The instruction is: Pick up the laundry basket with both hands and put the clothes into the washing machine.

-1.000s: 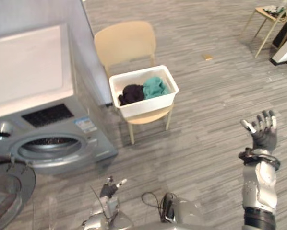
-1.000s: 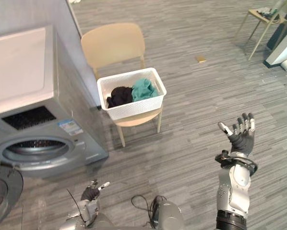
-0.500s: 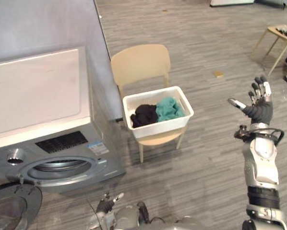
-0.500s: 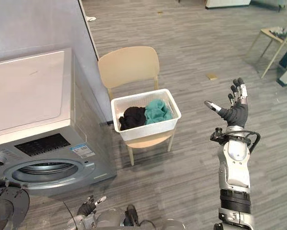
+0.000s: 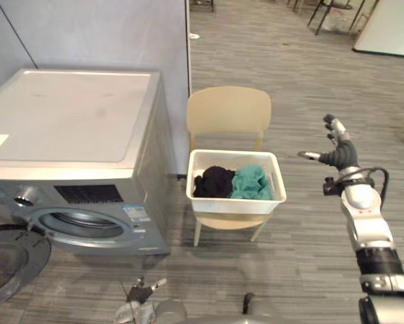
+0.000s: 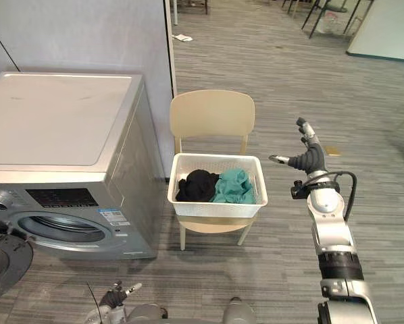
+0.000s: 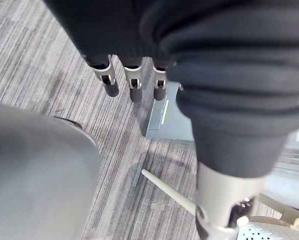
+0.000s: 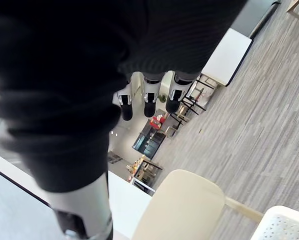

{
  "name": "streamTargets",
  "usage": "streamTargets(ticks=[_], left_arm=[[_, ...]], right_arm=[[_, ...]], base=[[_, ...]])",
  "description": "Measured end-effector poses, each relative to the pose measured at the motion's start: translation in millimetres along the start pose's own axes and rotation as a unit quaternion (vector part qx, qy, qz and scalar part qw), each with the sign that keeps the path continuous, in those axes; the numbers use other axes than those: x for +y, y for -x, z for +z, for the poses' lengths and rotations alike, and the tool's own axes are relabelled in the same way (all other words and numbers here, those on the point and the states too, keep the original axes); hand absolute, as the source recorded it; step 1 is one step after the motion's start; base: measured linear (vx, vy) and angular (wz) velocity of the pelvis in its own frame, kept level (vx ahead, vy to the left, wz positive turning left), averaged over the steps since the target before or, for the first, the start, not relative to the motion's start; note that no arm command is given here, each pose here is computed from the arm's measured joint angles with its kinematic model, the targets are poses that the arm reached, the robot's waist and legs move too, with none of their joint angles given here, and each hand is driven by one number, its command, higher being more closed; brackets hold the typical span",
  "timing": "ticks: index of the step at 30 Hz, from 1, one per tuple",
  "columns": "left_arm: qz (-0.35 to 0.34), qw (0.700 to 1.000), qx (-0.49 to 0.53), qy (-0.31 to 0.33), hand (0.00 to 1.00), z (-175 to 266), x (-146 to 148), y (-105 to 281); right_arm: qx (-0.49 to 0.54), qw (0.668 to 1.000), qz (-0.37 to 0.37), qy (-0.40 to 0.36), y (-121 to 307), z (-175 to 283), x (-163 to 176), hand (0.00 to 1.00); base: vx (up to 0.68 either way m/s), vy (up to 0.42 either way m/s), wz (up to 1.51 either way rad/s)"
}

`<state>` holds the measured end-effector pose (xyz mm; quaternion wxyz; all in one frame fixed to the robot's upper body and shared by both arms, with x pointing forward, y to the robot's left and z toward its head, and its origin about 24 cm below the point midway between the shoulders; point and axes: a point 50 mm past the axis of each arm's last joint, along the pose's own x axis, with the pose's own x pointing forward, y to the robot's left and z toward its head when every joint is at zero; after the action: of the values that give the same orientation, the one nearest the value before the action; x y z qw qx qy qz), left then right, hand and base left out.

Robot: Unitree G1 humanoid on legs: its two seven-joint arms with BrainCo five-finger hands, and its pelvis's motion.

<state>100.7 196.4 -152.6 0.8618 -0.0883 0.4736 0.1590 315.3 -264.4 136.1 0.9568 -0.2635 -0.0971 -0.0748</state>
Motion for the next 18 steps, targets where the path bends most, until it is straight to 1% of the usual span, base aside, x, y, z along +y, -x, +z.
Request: streamTargets(ticks=[4,7,8,10,13,15,18], left_arm=[[-0.004,0.999,-0.01,0.039,0.0,3.7,-5.0,-0.4],[-0.008,0.998,-0.033,0.045,0.0,15.7,-6.9,-1.9],[-0.011,0.998,-0.04,0.047,0.0,20.9,-9.2,-3.0],[-0.016,0.998,-0.048,0.044,0.0,25.6,-12.2,-3.8],[-0.025,0.996,-0.07,0.045,0.0,37.9,-16.7,-4.5],[-0.03,0.995,-0.088,0.036,0.0,46.6,-18.4,-4.3],[-0.034,0.992,-0.117,0.045,0.0,63.4,-22.9,-4.8]], right_arm=[[0.009,0.998,0.022,0.057,-22.4,5.0,-7.9,0.0],[0.015,0.997,0.005,0.073,-35.4,9.5,-22.5,0.0],[0.018,0.996,0.002,0.087,-41.2,12.3,-28.5,0.0],[0.015,0.995,0.007,0.1,-51.9,20.5,-27.0,0.0],[0.011,0.99,0.011,0.139,-66.6,32.9,-29.8,0.0],[-0.002,0.984,0.01,0.18,-78.0,48.9,-32.6,0.0],[-0.007,0.971,-0.008,0.239,-88.0,65.0,-49.7,0.0]], base=[[0.03,-0.234,0.74],[-0.02,-0.072,0.86],[-0.01,-0.004,0.59],[-0.03,0.068,0.36],[-0.05,0.097,0.11],[-0.08,0.08,0.06],[-0.05,0.056,0.02]])
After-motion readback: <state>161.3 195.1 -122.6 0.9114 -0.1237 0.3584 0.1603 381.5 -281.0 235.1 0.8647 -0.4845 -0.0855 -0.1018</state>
